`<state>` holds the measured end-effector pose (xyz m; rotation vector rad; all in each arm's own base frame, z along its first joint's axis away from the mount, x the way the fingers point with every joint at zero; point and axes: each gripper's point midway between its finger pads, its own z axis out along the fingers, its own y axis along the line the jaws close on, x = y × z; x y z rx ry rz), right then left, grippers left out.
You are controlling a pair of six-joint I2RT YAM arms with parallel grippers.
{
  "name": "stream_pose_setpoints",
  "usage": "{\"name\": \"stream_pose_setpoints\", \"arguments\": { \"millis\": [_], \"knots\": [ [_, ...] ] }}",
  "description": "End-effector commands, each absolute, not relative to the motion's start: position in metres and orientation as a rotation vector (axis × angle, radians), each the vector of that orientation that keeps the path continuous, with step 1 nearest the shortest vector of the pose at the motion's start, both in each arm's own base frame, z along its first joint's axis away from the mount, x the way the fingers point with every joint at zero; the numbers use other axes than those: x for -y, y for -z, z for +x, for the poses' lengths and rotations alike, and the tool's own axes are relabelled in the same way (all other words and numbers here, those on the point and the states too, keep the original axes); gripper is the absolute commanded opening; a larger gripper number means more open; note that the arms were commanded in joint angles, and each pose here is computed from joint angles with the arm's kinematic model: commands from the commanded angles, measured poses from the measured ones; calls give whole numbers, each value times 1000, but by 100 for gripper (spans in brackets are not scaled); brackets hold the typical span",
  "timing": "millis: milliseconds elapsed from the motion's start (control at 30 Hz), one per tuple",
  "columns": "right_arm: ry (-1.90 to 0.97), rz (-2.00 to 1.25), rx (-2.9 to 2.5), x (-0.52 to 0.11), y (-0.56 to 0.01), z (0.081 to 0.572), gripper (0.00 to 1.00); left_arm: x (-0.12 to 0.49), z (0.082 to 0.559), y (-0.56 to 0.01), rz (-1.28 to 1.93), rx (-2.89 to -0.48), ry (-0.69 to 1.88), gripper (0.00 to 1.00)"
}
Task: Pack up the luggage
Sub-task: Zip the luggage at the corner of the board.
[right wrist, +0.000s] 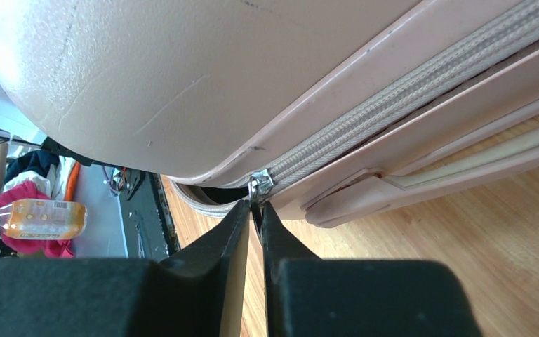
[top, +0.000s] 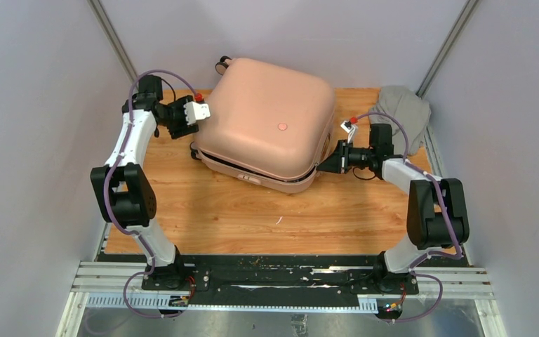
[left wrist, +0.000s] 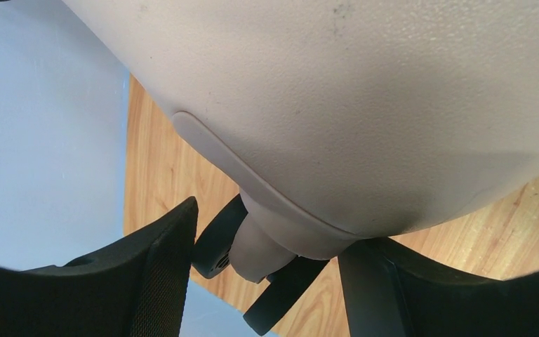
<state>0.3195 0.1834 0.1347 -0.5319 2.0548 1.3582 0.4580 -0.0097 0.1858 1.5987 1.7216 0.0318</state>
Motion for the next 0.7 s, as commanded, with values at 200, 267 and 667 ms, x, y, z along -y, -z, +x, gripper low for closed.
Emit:
{"name": "stream_pose_setpoints", "arguments": {
  "millis": [200,267,667],
  "knots": [
    [-1343,-491,-2059,-186,-140,304,0,32,476,-223,1474,-1670,1,0],
    [-1319,-490,-2061,-185,-141,303,0,31,477,-229,1455,-1674,-4,0],
    [-1147,-590,-2140,-198,-133,277,0,29,471,-263,1334,-1707,-24,0]
  ]
}}
